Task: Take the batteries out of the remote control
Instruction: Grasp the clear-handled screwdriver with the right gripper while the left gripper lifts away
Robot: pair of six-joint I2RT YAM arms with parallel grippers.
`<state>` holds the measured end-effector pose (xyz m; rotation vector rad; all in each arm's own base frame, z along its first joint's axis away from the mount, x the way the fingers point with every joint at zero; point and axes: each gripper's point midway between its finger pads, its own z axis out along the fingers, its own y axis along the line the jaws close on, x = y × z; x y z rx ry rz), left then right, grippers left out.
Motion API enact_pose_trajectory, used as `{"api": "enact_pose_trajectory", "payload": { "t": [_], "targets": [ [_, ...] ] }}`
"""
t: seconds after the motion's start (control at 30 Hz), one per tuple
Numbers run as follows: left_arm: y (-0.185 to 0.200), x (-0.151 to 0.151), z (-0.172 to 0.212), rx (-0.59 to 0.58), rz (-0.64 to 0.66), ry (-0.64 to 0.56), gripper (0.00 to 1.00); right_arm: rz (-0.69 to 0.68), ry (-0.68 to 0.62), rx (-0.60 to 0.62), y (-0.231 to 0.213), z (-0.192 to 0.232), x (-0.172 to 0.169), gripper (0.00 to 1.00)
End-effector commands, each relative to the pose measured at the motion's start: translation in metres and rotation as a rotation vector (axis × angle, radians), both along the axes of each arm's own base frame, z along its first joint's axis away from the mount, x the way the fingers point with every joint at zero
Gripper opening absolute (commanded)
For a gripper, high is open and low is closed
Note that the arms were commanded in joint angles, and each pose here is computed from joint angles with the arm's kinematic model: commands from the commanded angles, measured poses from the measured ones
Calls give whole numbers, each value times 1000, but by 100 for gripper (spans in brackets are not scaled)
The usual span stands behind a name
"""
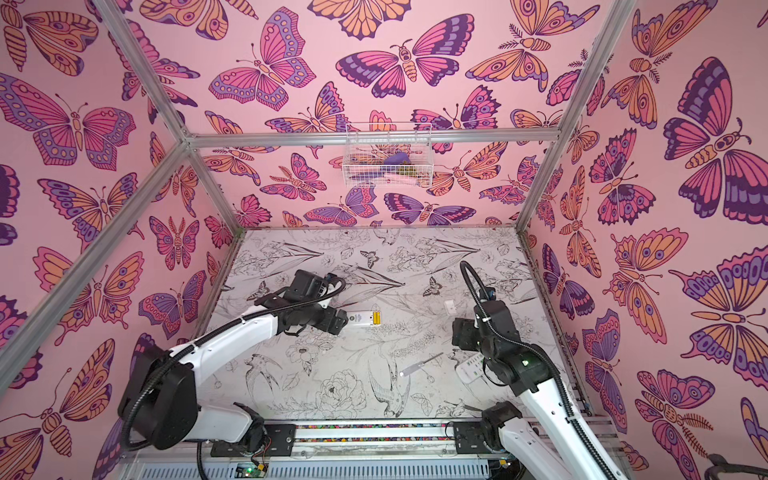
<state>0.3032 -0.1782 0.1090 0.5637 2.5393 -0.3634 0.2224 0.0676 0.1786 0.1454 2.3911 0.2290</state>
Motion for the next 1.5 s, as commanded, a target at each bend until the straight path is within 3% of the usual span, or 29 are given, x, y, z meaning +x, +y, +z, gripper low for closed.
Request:
{"api": "enact_pose_trajectory", "payload": {
  "t": [0.0, 0.23, 0.33, 0.57, 0.7, 0.83, 1.1, 1.47],
  "targets": [
    [10, -3, 11, -52, 9, -22, 96, -92, 56, 25, 5, -1, -12, 80],
    [21, 0, 17, -138, 36, -34, 95, -112, 127, 50, 35, -35, -31, 68],
    [27, 4, 38, -181, 50, -92, 95, -88, 137, 34, 51, -47, -33, 66],
    [57, 7, 39, -213, 150, -97, 95, -37, 174, 24, 89, -73, -43, 64],
    [60, 11, 46, -253, 165, -95, 94, -16, 244, 25, 107, -98, -50, 53],
    [70, 13, 43, -240, 185, -108, 93, 8, 250, 13, 119, -108, -49, 49],
    [78, 12, 44, -265, 210, -103, 93, 18, 288, 22, 135, -134, -48, 47],
    [82, 12, 41, -289, 234, -93, 92, -29, 326, -20, 120, -153, -56, 41]
  ]
}}
